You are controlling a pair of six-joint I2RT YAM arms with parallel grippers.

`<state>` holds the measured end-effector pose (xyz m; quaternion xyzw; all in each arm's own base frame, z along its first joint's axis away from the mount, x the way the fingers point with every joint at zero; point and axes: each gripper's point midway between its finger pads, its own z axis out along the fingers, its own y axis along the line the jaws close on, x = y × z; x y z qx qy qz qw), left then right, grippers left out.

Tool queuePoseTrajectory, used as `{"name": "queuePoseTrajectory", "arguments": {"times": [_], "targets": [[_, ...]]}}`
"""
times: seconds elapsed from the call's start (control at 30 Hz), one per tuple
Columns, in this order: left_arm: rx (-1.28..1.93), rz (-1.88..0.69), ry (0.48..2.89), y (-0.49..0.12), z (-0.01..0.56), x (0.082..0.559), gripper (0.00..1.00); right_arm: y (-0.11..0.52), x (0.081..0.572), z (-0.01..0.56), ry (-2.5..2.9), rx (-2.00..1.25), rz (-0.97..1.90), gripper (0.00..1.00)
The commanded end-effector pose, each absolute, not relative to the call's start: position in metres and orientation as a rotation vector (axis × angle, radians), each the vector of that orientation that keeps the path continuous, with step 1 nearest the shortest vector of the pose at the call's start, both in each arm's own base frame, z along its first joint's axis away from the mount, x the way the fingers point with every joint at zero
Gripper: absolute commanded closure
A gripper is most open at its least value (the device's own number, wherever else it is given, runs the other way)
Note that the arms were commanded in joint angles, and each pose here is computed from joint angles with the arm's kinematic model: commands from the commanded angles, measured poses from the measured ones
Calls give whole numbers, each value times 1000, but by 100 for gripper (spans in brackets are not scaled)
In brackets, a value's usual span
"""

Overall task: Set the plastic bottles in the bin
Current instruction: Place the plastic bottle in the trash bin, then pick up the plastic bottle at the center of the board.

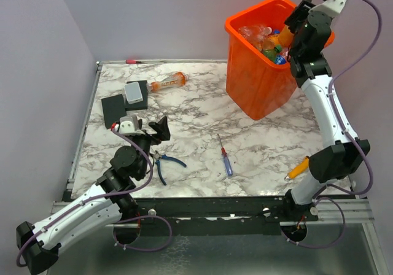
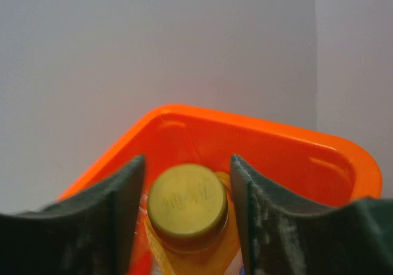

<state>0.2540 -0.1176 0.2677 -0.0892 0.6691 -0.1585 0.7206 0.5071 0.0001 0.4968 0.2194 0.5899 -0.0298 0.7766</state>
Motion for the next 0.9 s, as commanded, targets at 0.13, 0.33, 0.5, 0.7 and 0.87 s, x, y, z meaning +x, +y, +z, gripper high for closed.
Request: {"name": "queuePoseTrajectory", "arguments": {"times": [0.13, 0.33, 0.5, 0.7, 0.87], "targets": [[-218, -300, 1486, -111, 270, 256, 1, 29, 501, 518, 1328, 412, 125, 15], [-281, -262, 1529, -112, 267, 265, 1, 66, 447, 569, 1261, 294, 357, 9], [-270, -266, 1575, -134, 287, 292, 1, 127, 359, 568, 1207, -23, 666, 10], [-522, -448, 1714, -139, 269, 380, 1, 169, 273, 502, 1258, -290, 938, 11], [-897, -520, 1746, -130, 223, 449, 1, 175, 231, 441, 1339, -324, 1030, 11]]}}
